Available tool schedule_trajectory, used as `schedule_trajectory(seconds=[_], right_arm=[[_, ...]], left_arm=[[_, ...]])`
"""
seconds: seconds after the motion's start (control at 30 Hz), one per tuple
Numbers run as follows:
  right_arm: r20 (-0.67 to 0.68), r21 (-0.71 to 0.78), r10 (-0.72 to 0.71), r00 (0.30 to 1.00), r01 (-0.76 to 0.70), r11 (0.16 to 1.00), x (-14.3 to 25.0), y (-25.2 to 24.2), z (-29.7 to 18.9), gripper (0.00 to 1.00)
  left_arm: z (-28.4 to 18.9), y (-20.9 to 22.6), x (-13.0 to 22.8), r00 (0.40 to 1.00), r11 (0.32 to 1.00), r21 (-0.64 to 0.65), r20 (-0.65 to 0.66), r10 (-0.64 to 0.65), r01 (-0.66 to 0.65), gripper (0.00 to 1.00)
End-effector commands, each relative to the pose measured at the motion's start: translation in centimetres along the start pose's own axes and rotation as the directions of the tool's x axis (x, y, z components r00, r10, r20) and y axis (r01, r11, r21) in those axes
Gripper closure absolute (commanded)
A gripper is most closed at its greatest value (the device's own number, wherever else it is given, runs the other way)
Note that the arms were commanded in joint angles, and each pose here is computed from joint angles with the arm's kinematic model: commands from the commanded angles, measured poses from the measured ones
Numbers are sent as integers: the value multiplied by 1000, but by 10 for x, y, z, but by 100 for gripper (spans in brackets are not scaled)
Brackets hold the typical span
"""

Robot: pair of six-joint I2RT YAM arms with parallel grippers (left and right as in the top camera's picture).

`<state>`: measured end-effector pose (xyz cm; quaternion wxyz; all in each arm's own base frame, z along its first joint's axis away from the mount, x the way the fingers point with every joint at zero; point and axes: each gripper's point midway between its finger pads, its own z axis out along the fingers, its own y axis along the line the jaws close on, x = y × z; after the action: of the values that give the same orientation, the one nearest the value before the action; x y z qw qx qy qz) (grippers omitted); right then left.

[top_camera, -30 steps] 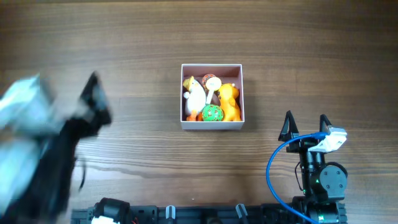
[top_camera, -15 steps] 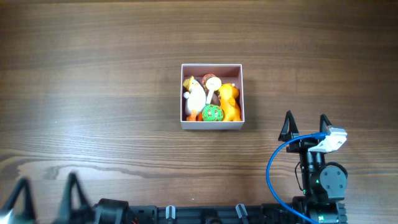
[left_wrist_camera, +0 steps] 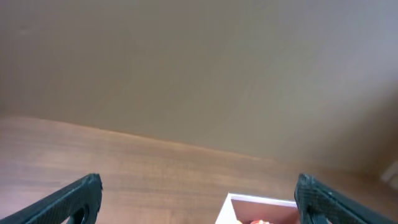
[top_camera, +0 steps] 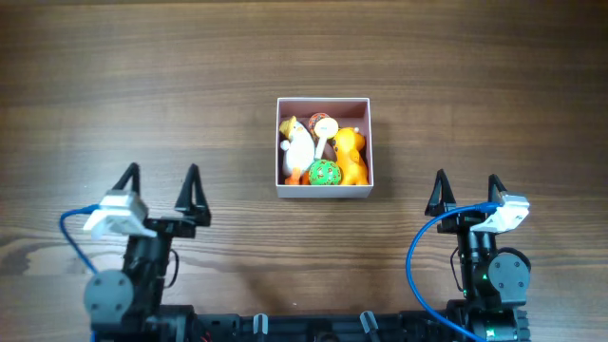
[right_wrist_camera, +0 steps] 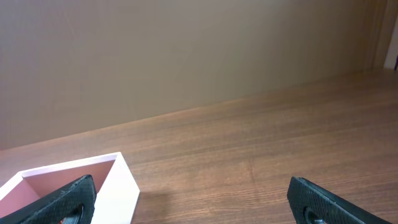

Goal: Pack container

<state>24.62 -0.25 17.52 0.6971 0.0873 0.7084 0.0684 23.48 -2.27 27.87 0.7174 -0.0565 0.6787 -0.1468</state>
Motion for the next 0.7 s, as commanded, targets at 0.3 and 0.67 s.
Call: schedule_trajectory(seconds=[0.3, 0.67], right_arm=[[7, -21, -11, 1000, 11, 1000, -1, 4, -1, 0], [7, -20, -11, 1000, 11, 1000, -1, 4, -1, 0]], left_arm=[[4, 20, 65, 998, 999, 2, -47, 33, -33, 0], [0, 31, 69, 999, 999, -36, -12, 38, -38, 0]])
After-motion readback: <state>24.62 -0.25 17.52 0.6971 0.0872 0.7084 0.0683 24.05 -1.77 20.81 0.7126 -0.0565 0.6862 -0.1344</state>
